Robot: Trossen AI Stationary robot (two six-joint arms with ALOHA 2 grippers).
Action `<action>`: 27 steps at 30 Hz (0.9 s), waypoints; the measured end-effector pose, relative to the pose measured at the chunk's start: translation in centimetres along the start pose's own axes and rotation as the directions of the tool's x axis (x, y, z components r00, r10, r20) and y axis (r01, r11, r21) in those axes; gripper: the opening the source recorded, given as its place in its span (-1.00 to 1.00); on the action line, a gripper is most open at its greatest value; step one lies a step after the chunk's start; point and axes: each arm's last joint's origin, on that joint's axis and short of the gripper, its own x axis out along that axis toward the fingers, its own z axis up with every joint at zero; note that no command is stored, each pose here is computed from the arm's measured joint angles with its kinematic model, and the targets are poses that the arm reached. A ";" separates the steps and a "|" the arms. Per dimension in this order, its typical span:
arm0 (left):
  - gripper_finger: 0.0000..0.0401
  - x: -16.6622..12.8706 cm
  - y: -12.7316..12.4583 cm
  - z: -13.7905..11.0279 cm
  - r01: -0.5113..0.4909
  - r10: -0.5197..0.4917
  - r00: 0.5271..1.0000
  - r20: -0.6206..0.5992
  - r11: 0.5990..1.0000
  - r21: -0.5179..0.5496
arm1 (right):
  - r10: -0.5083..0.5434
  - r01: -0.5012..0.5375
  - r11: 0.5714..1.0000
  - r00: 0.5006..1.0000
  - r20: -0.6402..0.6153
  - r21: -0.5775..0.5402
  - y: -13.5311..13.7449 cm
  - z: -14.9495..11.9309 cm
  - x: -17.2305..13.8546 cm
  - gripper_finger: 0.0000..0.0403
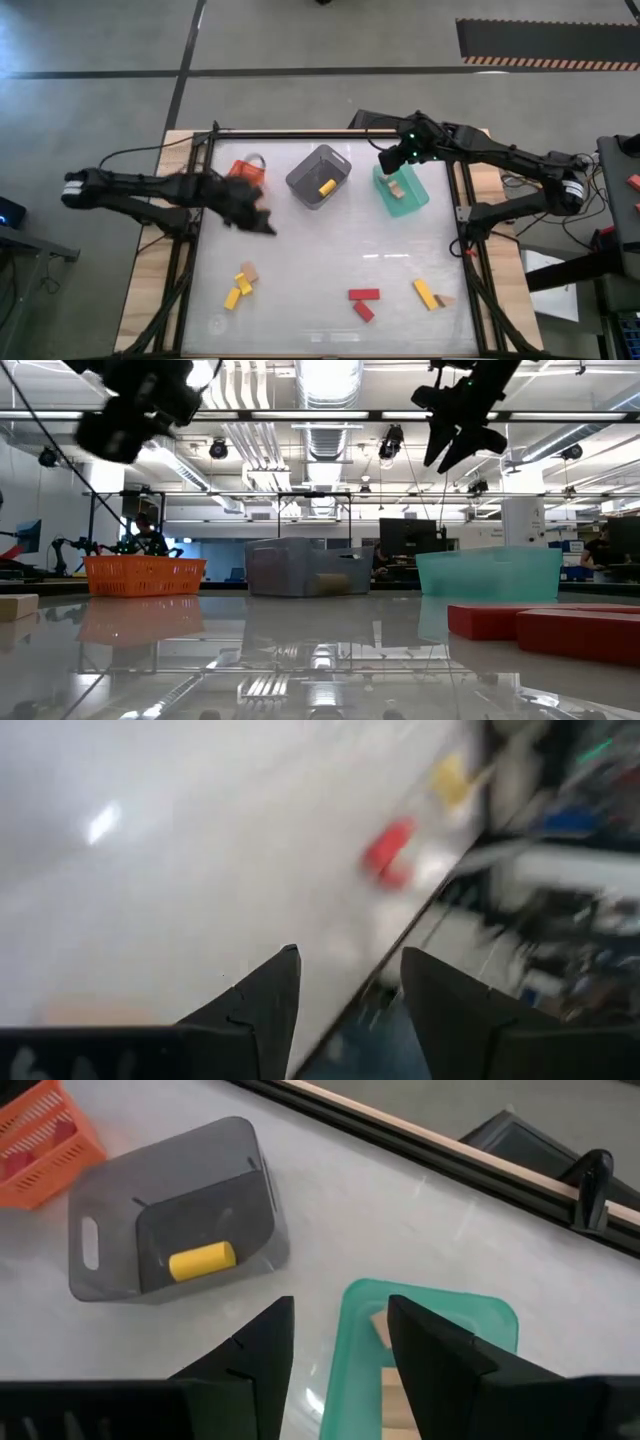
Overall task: Sort & place blocks by color
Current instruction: Put the yellow block into the black bin
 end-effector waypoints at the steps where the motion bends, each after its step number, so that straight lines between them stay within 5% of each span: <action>1: -0.20 0.7 0.2 -0.6 -0.041 0.039 0.997 -0.059 0.999 -0.023 | -0.002 0.002 1.000 1.000 -0.003 -0.002 0.0 -0.1 0.0 -0.24; 6: -0.20 3.7 0.6 -3.8 -0.213 0.166 0.933 -0.318 0.970 -0.117 | -0.007 0.007 1.000 1.000 -0.011 -0.011 -0.1 -0.3 0.3 -0.24; 11: -0.20 6.2 0.9 -6.3 -0.362 0.269 0.871 -0.410 0.917 -0.169 | -0.014 0.013 0.999 1.000 -0.024 -0.031 -0.1 -0.4 0.7 -0.24; 18: -0.20 8.4 1.6 -8.4 -0.499 0.363 0.824 -0.435 0.829 -0.252 | -0.015 0.013 0.998 1.000 -0.027 -0.060 -0.1 -0.4 0.8 -0.24; 27: -0.20 9.9 2.7 -9.7 -0.559 0.472 0.828 -0.302 0.733 -0.388 | 0.006 -0.010 0.995 0.999 -0.040 -0.099 0.0 -0.5 0.8 -0.24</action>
